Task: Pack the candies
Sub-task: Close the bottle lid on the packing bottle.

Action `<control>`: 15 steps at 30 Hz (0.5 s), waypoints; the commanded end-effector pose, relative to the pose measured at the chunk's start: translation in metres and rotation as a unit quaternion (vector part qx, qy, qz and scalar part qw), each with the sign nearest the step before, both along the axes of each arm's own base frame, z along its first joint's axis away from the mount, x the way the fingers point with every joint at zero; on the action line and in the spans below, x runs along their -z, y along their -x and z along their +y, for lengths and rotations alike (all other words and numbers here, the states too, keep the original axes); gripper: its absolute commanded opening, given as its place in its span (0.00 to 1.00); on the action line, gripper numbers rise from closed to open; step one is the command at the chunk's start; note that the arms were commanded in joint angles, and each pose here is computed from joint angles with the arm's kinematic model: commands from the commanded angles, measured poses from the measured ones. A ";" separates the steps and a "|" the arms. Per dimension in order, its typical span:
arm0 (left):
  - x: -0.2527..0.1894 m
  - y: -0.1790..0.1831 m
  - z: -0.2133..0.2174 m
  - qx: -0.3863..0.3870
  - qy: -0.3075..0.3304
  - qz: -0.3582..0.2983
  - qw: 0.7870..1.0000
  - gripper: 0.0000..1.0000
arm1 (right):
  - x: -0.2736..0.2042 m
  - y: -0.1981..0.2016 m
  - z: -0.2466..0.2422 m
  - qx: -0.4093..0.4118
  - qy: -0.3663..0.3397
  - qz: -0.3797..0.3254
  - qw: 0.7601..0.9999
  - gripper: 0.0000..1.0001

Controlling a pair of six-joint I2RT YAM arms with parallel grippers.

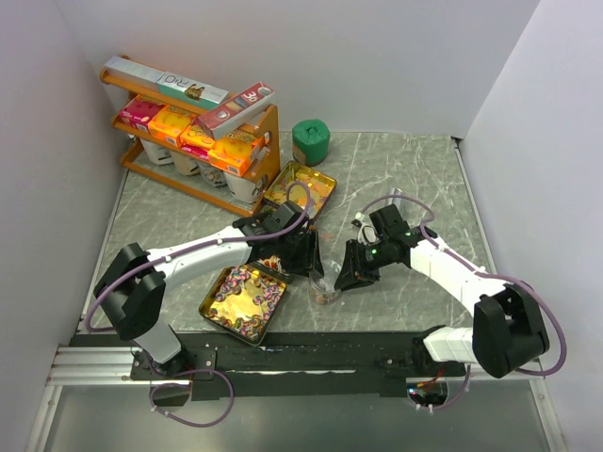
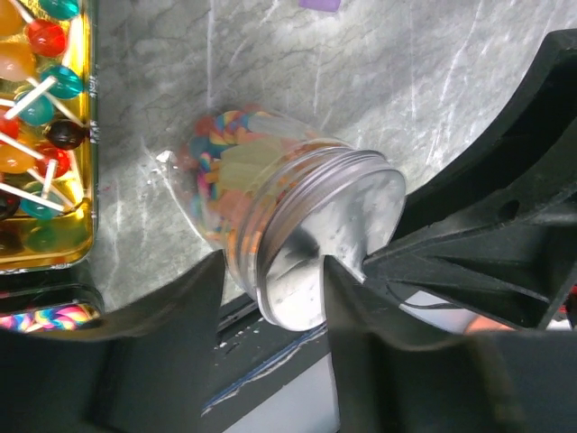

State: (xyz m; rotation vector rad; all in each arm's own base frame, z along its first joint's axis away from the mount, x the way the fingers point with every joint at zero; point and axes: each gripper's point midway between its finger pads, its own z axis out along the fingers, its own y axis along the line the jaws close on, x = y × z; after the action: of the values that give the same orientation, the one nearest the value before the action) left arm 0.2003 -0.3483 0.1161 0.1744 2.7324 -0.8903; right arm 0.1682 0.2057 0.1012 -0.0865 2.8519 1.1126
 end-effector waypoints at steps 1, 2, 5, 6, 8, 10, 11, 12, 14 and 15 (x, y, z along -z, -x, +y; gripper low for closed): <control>-0.003 0.000 -0.005 0.011 0.009 -0.012 1.000 0.47 | -0.002 -0.006 0.003 0.002 -0.008 -0.017 1.000 0.36; -0.003 0.001 -0.005 0.011 0.009 -0.011 1.000 0.45 | -0.003 -0.006 0.003 0.003 -0.008 -0.018 1.000 0.36; -0.002 0.001 -0.005 0.013 0.008 -0.012 1.000 0.40 | -0.006 -0.009 0.004 0.004 -0.010 -0.027 1.000 0.40; 0.000 0.001 -0.004 0.014 0.006 -0.010 1.000 0.38 | -0.008 -0.010 0.005 0.003 -0.012 -0.033 0.999 0.40; 0.001 0.002 -0.004 0.015 0.004 -0.009 1.000 0.37 | -0.011 -0.012 0.006 0.003 -0.016 -0.042 0.999 0.41; 0.001 0.001 -0.005 0.015 0.003 -0.010 1.000 0.33 | -0.014 -0.016 0.006 0.004 -0.018 -0.054 0.998 0.43; 0.002 0.001 -0.004 0.014 0.002 -0.010 1.000 0.32 | -0.015 -0.018 0.006 0.004 -0.017 -0.062 0.998 0.43; 0.002 0.000 -0.004 0.013 0.000 -0.012 1.000 0.30 | -0.016 -0.020 0.006 0.007 -0.018 -0.068 0.998 0.44; 0.003 -0.001 -0.003 0.012 -0.004 -0.012 1.000 0.27 | -0.017 -0.022 0.003 0.010 -0.011 -0.082 0.997 0.46; 0.002 -0.001 -0.003 0.012 -0.004 -0.014 1.000 0.26 | -0.017 -0.024 0.002 0.013 -0.006 -0.091 0.996 0.47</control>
State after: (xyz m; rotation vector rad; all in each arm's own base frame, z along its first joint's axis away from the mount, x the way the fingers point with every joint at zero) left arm 0.2030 -0.3493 0.1168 0.1931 2.7123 -0.8914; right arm 0.1711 0.2050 0.1034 -0.0850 2.8268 1.0986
